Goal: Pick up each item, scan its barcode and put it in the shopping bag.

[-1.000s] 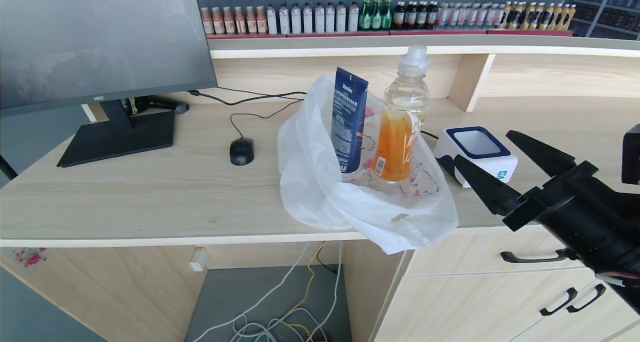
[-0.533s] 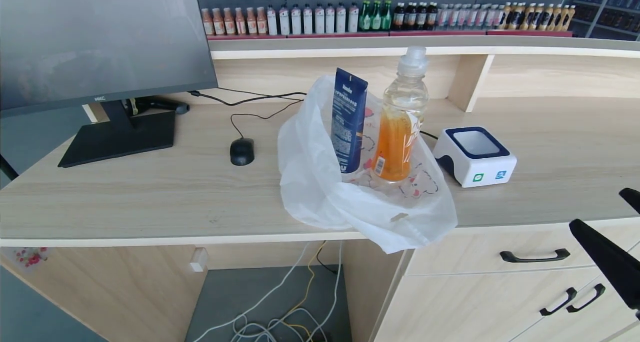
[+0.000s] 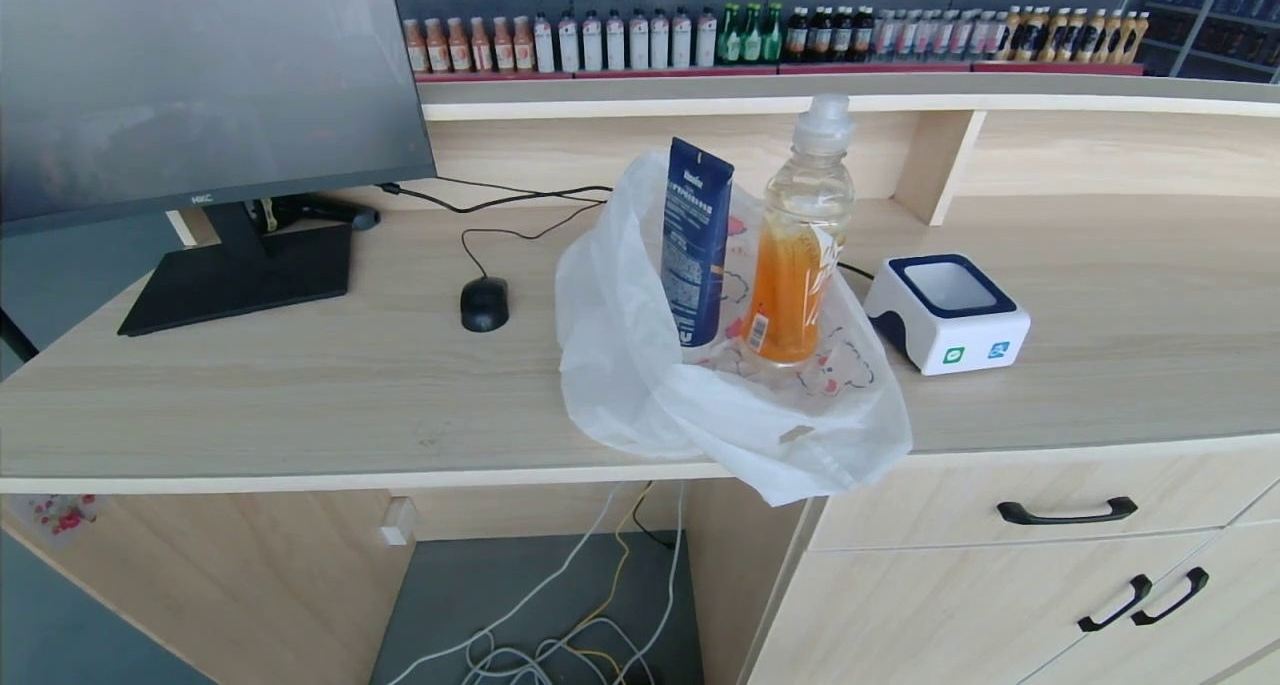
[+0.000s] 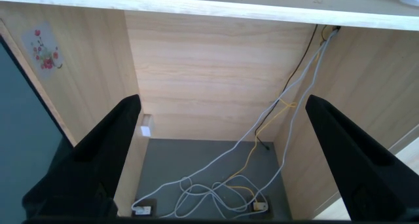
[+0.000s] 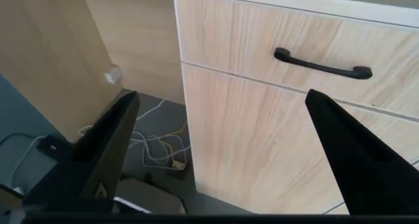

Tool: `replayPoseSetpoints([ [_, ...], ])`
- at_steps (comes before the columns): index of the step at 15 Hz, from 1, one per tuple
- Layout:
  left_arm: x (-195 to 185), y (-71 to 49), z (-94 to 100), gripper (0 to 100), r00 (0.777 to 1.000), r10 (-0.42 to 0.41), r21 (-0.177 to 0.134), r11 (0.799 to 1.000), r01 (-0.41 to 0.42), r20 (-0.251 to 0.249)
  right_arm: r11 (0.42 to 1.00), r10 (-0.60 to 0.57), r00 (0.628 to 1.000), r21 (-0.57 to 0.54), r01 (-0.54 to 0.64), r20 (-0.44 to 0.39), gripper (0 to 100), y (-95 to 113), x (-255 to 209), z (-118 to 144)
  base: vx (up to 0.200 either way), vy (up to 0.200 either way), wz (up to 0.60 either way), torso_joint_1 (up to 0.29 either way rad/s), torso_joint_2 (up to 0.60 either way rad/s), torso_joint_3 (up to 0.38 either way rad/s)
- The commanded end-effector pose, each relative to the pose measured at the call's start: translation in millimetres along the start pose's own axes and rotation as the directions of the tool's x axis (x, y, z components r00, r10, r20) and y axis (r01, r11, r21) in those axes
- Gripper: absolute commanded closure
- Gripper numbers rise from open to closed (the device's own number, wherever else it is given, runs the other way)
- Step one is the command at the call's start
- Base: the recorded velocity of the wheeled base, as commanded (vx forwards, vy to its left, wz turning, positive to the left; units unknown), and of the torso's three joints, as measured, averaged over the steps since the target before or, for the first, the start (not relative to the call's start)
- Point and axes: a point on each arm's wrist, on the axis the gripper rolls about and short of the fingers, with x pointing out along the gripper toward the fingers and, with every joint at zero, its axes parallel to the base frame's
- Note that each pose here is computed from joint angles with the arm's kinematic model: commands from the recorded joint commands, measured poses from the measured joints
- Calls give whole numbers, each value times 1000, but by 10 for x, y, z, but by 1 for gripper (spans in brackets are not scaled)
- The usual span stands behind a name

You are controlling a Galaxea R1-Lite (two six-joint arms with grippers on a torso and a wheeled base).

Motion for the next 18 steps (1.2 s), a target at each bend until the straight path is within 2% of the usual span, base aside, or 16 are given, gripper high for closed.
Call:
replayPoseSetpoints([
  [1,0,0,0,0,1000,0,0,1000,0,0,1000,-10,994,2,10,113,0,2,-121,-58,0,0,0,0,0,0],
  [3,0,0,0,0,1000,0,0,1000,0,0,992,-125,989,6,125,81,0,28,-121,-66,0,0,0,0,0,0],
  [6,0,0,0,0,1000,0,0,1000,0,0,991,-133,991,7,133,10,0,26,-81,-49,0,0,0,0,0,0],
  [7,0,0,0,0,1000,0,0,1000,0,0,983,-183,983,10,183,-34,0,31,-48,-39,0,0,0,0,0,0],
  [9,0,0,0,0,1000,0,0,1000,0,0,931,-354,931,57,359,-87,0,50,1,-74,0,0,0,0,0,0],
  [10,0,0,0,0,1000,0,0,1000,0,0,904,-417,905,65,423,-88,0,60,-1,-74,0,0,0,0,0,0],
  [11,0,0,0,0,1000,0,0,1000,0,0,904,-419,905,65,423,-69,0,66,-14,-77,0,0,0,0,0,0],
  [12,0,0,0,0,1000,0,-2,1000,0,0,922,-385,922,48,383,30,0,88,-83,-98,0,0,0,0,0,0],
  [16,0,0,0,0,1000,0,-2,1000,0,0,919,-393,918,63,390,44,0,96,-93,-103,0,0,0,0,0,0],
  [18,0,0,0,0,1000,0,-2,1000,0,0,920,-389,920,78,385,45,0,97,-93,-103,-200,0,0,10,5,2],
])
